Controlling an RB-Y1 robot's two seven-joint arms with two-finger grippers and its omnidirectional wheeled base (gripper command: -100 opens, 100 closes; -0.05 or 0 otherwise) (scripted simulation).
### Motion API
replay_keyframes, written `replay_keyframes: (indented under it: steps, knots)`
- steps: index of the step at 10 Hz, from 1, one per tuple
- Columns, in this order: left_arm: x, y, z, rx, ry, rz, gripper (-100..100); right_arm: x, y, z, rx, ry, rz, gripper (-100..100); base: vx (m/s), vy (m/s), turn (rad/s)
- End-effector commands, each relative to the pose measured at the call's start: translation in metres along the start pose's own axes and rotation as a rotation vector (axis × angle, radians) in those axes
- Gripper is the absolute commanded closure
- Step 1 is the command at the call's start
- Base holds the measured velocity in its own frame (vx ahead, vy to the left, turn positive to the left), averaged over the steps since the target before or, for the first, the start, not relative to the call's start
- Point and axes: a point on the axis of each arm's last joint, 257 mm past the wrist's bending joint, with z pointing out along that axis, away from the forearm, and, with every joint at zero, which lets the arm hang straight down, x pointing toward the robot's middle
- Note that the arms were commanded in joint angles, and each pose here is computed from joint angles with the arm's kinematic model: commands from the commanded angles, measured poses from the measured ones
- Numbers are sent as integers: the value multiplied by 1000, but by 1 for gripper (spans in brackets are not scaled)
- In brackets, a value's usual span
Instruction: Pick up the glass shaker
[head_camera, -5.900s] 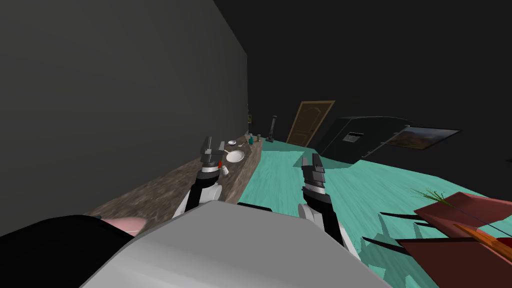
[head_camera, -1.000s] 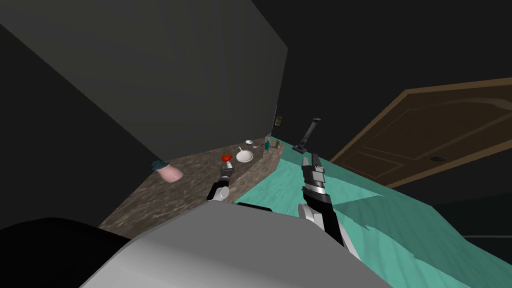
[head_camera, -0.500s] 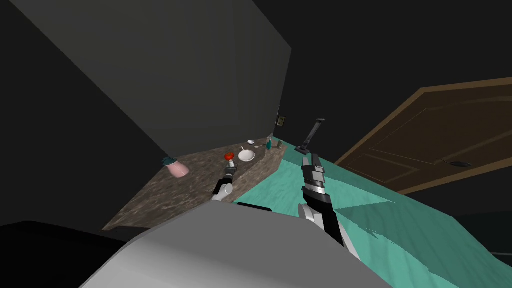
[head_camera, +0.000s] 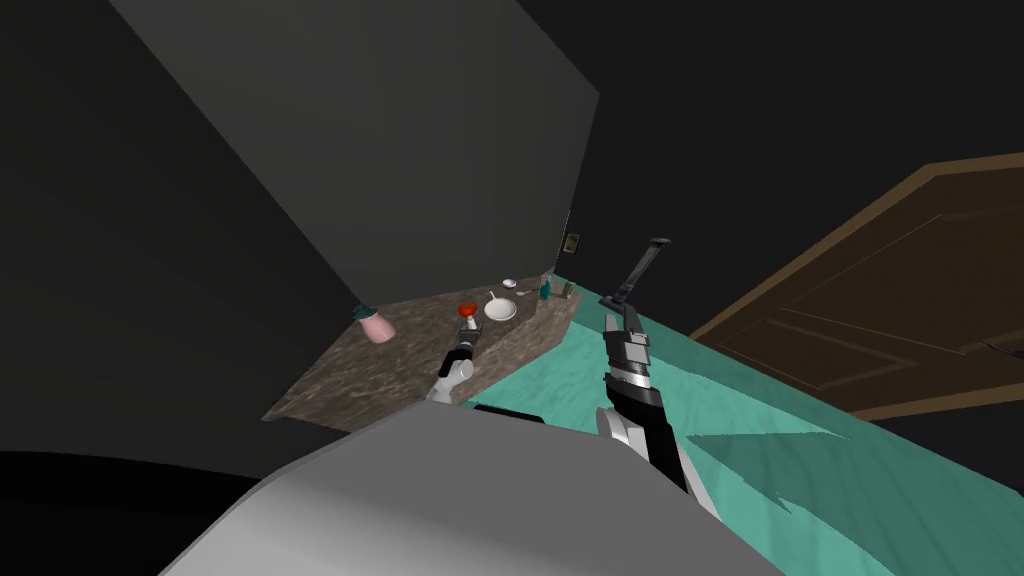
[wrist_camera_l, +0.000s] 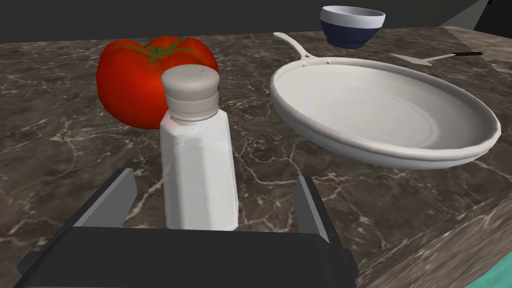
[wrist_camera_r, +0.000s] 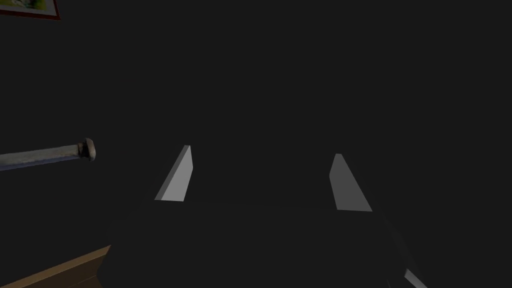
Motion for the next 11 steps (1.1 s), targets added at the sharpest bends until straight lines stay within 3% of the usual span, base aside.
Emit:
replay_keyframes:
  steps: [1, 3, 6, 7, 9, 11]
  knots:
    - [2, 14, 11, -19, 0, -3, -100, 0, 0, 0, 0, 0, 0, 0, -49, -1, 182]
    - [-3, 21, 17, -30, -14, 0, -100, 0, 0, 0, 0, 0, 0, 0, -14, -2, -20]
    - [7, 49, 39, -74, 0, 5, -100, 0, 0, 0, 0, 0, 0, 0, -41, 0, 146]
    - [2, 49, 38, -74, -11, 7, -100, 0, 0, 0, 0, 0, 0, 0, -2, 4, -19]
    - [14, 70, 53, -107, 8, 14, -100, 0, 0, 0, 0, 0, 0, 0, -42, 7, 245]
    - [14, 76, 58, -117, 3, 18, -100, 0, 0, 0, 0, 0, 0, 0, -15, 1, -33]
